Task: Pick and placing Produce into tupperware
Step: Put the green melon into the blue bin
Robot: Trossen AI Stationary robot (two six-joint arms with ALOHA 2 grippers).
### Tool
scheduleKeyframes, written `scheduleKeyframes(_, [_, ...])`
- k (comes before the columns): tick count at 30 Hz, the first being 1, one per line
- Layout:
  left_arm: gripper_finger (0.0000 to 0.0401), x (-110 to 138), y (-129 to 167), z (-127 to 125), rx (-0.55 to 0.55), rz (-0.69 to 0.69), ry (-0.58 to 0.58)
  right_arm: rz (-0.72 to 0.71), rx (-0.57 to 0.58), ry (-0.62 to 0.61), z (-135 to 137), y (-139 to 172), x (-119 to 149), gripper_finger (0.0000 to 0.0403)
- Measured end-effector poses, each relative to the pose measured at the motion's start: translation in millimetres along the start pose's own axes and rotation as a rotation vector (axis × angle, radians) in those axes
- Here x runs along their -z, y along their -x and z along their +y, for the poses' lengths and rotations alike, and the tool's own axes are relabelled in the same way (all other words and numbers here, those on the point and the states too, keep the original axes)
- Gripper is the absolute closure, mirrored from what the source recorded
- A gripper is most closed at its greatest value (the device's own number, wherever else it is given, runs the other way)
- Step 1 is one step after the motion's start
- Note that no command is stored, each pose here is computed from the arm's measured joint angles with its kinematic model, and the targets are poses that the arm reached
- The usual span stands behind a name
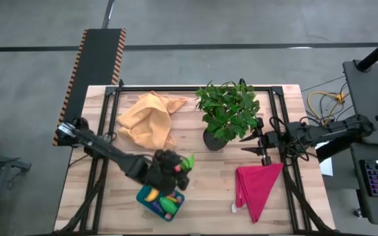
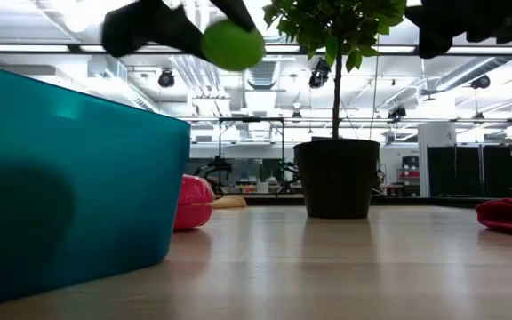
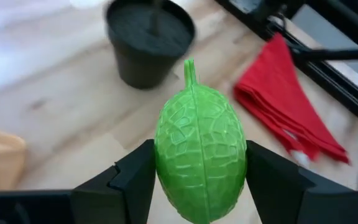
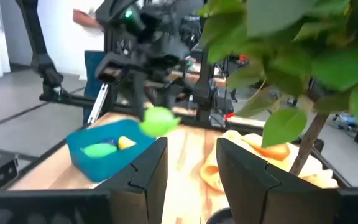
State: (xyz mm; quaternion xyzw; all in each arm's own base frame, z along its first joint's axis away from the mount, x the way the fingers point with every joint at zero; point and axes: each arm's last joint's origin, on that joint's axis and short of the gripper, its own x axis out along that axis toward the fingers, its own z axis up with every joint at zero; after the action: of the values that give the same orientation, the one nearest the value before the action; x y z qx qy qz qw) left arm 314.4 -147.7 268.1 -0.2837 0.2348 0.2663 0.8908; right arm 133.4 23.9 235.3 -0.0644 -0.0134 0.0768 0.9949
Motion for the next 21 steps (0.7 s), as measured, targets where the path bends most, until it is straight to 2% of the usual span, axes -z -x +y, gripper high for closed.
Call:
scheduleKeyframes(7, [0.0203, 34.2, 30.7, -14.9, 0.096, 0.059, -0.011, -0.106, 0.016, 0.039, -1.4, 0.6, -10.2, 0.0273])
scheduleKeyframes(15, [0.0203, 64.2, 68.8, -24.6, 0.225, 0.192, -0.046, -0.125, 0.021, 0.076, -1.6, 0.8, -12.0, 0.0273])
scheduleKeyframes(18, [0.0203, 74.6, 77.3, -22.3, 0.230, 0.267, -0.070, -0.126, 0.022, 0.076, -1.7, 0.8, -12.1, 0.0273])
scheduleKeyframes(21, [0.0203, 81.6, 80.8, -13.6, 0.168, 0.339, -0.099, -0.127, 0.022, 0.076, -1.6, 0.8, -12.3, 0.0273])
